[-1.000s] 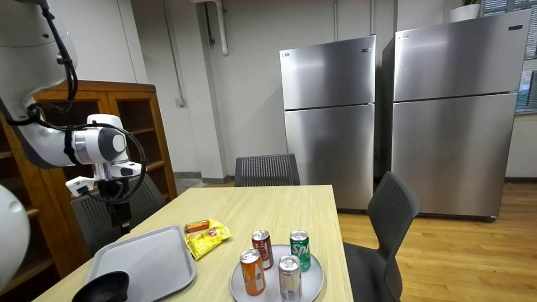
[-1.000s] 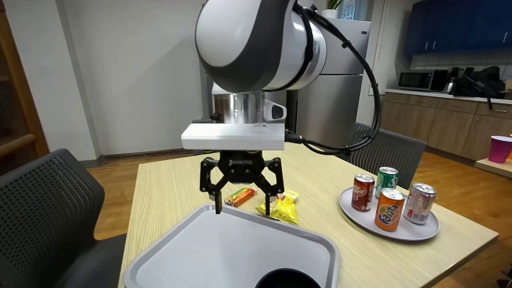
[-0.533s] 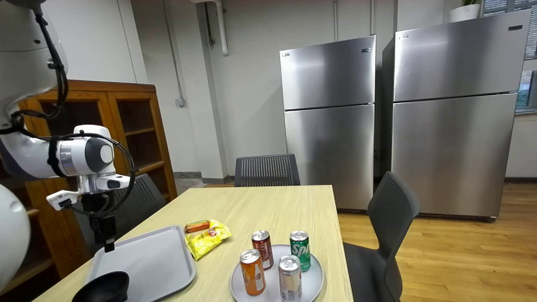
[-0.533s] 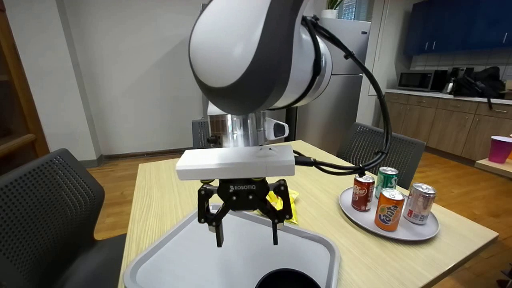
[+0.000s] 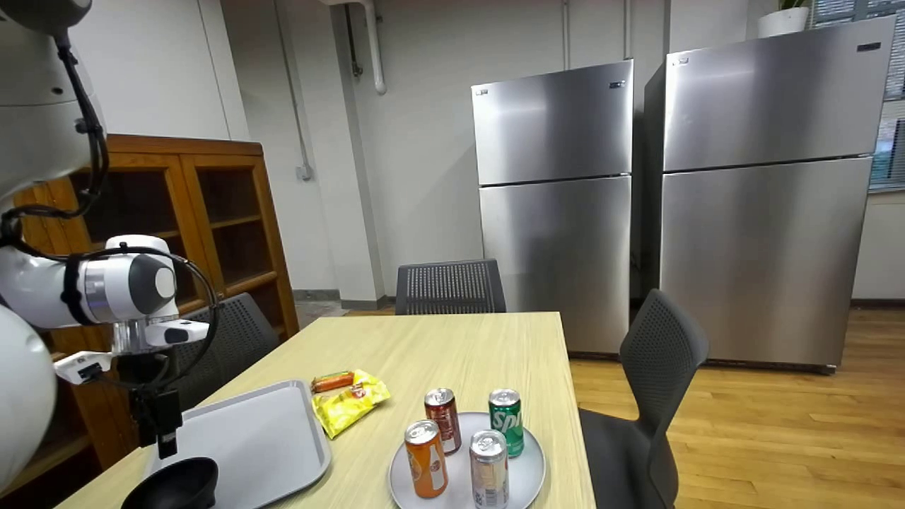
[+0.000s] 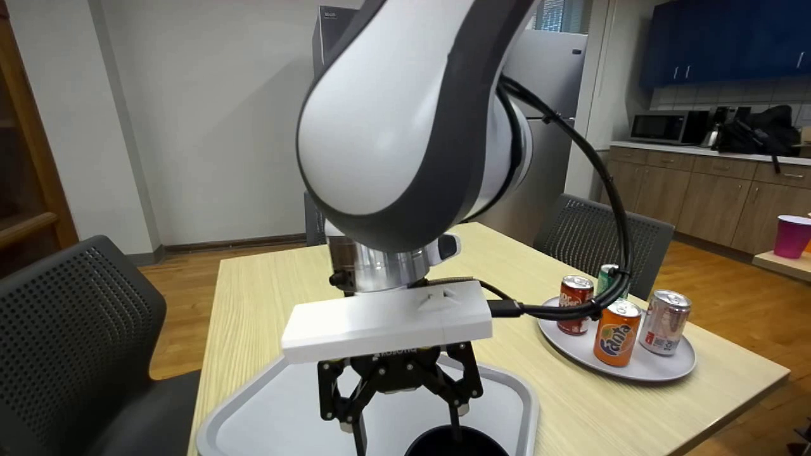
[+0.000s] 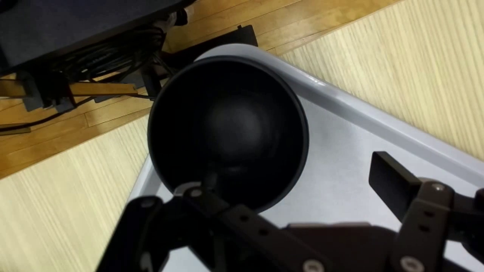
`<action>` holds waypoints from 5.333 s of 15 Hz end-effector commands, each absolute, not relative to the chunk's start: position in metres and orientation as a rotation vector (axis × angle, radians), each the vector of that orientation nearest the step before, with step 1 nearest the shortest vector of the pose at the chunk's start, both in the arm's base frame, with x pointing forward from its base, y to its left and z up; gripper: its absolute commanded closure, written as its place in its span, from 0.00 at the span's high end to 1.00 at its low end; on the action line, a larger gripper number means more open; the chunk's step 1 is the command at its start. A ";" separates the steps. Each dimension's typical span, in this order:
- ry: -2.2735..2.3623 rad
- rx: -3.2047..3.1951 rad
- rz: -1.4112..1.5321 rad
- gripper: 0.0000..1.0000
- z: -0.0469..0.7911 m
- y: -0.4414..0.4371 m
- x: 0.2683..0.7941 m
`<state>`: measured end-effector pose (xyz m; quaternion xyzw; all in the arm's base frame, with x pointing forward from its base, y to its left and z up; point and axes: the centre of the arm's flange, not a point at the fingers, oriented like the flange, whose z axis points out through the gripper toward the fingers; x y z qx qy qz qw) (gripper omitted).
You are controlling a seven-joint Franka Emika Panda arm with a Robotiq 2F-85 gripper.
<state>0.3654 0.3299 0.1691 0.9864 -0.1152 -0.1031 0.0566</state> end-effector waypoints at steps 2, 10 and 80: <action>-0.352 2.989 -0.317 1.00 0.167 0.329 0.365; -0.506 2.977 -0.308 1.00 0.153 0.341 0.360; -0.943 2.743 -0.188 0.02 0.147 0.202 0.557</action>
